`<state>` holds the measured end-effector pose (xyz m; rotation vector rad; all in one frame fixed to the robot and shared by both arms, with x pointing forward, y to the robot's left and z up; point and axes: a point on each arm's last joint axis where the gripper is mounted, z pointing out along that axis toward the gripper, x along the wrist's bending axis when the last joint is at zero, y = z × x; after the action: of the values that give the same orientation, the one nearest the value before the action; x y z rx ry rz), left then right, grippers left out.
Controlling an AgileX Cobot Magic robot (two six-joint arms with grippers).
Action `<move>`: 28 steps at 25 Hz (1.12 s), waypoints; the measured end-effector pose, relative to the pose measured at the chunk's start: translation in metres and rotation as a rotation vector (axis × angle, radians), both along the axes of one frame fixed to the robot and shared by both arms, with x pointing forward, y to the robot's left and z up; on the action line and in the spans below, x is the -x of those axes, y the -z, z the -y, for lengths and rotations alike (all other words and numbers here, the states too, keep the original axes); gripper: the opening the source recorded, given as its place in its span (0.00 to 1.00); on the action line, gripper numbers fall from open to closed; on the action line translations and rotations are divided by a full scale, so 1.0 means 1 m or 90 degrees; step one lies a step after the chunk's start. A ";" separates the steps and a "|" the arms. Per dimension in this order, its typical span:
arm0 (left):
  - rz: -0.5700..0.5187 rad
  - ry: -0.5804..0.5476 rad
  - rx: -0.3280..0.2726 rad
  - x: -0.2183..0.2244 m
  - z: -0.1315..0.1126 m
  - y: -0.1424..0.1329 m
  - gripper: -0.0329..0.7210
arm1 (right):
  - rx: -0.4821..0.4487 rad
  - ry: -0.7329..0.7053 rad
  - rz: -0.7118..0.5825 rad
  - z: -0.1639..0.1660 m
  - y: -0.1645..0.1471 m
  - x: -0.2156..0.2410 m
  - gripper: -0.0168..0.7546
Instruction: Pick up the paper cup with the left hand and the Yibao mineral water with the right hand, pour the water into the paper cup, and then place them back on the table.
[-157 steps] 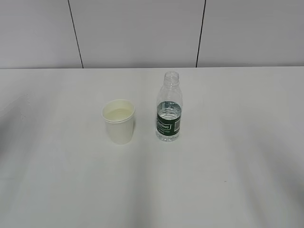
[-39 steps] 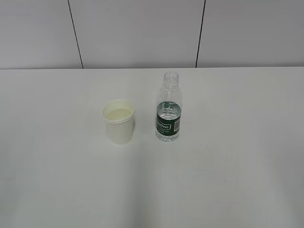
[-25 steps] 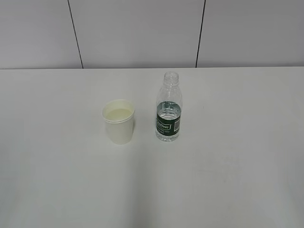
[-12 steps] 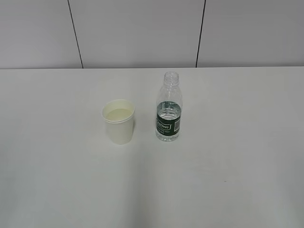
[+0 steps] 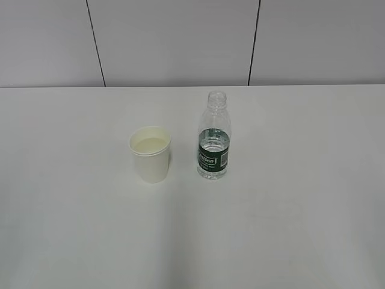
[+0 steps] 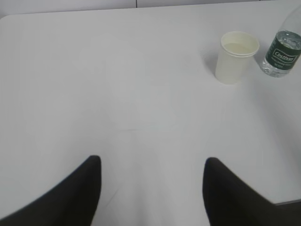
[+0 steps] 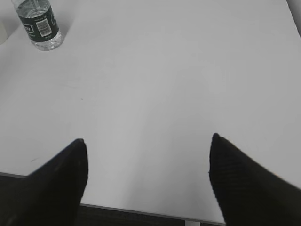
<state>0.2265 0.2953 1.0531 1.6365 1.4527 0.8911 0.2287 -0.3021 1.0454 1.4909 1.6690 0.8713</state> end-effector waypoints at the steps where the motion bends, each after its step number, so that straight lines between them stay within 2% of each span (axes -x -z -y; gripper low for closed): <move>1: 0.000 0.000 0.000 0.000 0.000 0.000 0.66 | 0.000 0.000 0.000 0.000 0.000 0.000 0.79; 28: 0.000 0.000 0.000 0.000 0.000 0.000 0.66 | 0.000 0.000 -0.001 0.000 0.000 0.000 0.79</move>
<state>0.2265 0.2953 1.0531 1.6365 1.4527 0.8911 0.2286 -0.3021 1.0453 1.4913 1.6697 0.8707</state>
